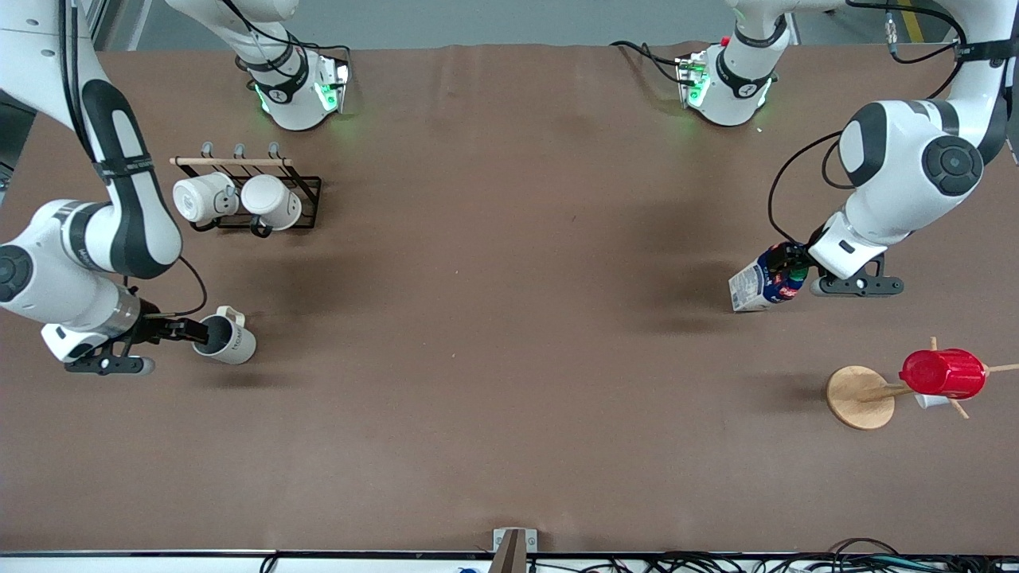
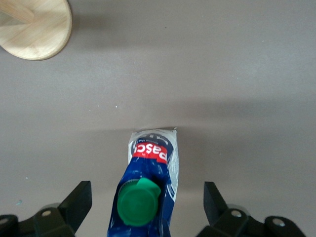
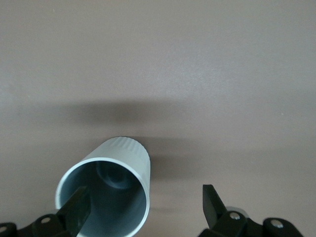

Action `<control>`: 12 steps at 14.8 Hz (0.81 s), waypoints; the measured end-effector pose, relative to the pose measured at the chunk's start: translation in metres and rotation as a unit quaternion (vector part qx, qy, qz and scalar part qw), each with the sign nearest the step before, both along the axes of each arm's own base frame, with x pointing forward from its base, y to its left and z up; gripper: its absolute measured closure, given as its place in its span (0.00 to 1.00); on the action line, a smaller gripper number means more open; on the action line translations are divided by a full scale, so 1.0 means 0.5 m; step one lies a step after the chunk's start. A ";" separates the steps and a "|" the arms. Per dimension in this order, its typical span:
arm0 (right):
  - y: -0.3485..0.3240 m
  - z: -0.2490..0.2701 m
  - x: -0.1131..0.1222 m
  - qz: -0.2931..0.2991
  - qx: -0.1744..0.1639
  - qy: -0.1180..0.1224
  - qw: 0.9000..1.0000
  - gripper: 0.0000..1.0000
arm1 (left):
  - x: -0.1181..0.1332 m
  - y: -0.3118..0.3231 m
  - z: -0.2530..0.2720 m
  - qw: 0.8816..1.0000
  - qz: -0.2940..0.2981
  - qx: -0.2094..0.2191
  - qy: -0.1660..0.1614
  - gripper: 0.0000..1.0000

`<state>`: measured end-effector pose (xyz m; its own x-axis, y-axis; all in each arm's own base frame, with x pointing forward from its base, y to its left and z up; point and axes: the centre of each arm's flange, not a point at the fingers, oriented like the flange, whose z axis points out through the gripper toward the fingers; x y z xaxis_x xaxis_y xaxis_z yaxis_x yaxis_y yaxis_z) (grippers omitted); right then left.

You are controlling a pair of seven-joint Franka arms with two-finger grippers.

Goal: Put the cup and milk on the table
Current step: 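Close the left gripper on the carton while the right gripper grasps the mug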

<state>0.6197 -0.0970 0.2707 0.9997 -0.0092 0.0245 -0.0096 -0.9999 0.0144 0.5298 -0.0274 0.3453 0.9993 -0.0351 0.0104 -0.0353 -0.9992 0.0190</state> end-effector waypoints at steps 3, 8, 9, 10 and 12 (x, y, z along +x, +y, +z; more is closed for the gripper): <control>-0.006 -0.023 -0.013 0.000 -0.002 -0.010 1.000 0.00 | 0.003 0.001 -0.017 1.000 0.001 0.000 -0.003 0.00; -0.017 -0.056 -0.004 -0.002 -0.008 -0.040 0.999 0.02 | 0.003 0.010 -0.021 1.000 0.005 -0.001 -0.013 0.01; -0.017 -0.067 -0.003 -0.002 -0.008 -0.043 0.999 0.02 | 0.004 0.010 -0.023 1.000 0.005 -0.001 -0.016 0.01; -0.016 -0.075 -0.002 -0.002 -0.008 -0.044 0.999 0.06 | 0.004 0.011 -0.027 1.000 0.006 -0.001 -0.017 0.01; -0.013 -0.079 -0.002 -0.001 -0.008 -0.044 0.999 0.16 | 0.005 0.011 -0.036 1.000 0.006 -0.001 -0.016 0.01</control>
